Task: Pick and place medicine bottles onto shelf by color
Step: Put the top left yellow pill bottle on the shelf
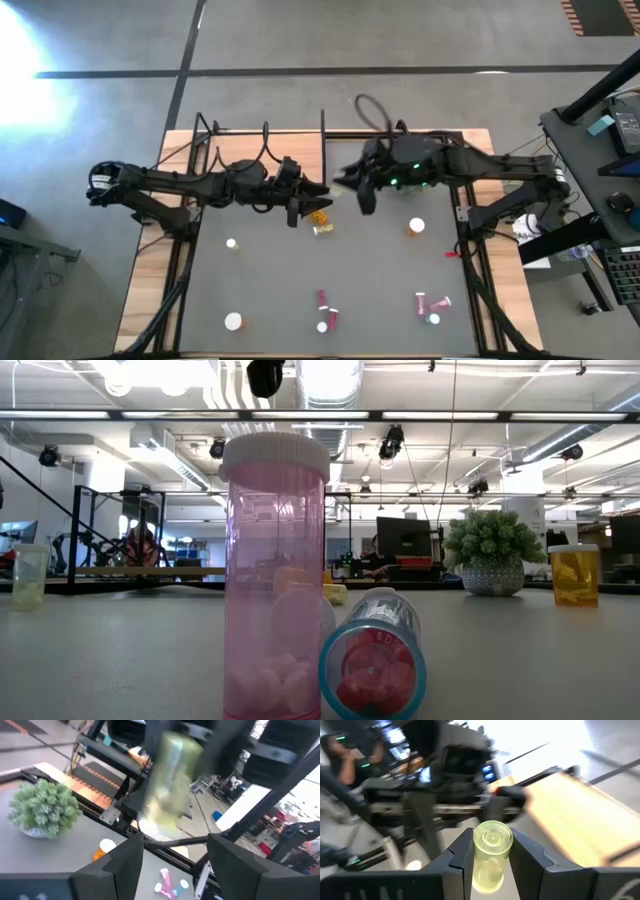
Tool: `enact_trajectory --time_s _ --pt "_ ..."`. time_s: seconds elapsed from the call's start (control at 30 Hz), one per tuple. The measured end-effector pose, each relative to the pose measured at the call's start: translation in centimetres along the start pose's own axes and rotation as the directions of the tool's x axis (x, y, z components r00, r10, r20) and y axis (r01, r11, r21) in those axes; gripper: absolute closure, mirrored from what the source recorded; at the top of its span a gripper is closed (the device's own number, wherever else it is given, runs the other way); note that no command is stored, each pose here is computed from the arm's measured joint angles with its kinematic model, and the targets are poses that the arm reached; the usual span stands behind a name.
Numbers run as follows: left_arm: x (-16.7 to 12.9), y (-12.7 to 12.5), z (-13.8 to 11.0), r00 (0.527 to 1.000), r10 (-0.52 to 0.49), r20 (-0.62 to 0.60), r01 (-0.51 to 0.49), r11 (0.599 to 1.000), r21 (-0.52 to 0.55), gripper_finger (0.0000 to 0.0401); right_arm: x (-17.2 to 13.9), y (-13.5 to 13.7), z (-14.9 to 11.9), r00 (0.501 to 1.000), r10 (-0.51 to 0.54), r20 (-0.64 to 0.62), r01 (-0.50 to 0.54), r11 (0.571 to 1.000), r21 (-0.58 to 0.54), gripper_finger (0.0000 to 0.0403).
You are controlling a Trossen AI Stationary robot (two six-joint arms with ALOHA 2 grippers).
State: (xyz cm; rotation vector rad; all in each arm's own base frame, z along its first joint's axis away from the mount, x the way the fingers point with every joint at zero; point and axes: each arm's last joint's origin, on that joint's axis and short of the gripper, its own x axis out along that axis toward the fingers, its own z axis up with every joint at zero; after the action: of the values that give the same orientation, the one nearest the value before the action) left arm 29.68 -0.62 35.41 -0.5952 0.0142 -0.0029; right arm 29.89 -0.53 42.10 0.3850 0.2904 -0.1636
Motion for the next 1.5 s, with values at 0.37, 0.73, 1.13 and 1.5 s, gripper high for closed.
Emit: enact_trajectory --time_s 0.37,0.73,1.13,1.5 --pt "-0.6 -0.3 3.0 0.922 0.091 0.375 -0.232 0.908 0.349 0.0188 -4.2 -0.2 2.3 0.961 -0.149 0.233 0.148 0.989 0.020 0.0310" --pt "-1.9 -1.9 5.4 0.786 -0.038 0.618 -0.509 0.528 0.680 0.0188 -4.1 1.0 4.8 0.867 -0.036 0.497 0.024 0.999 0.031 0.0310" --pt "-2.0 -2.2 5.7 0.772 -0.079 0.631 -0.525 0.481 0.703 0.0188 0.5 1.4 5.2 0.776 0.008 0.630 -0.028 0.999 0.021 0.0310" --pt "-2.2 -2.1 5.9 0.755 -0.047 0.654 -0.595 0.369 0.714 0.0189 3.1 2.0 5.9 0.780 0.039 0.625 -0.049 0.999 -0.002 0.0310"
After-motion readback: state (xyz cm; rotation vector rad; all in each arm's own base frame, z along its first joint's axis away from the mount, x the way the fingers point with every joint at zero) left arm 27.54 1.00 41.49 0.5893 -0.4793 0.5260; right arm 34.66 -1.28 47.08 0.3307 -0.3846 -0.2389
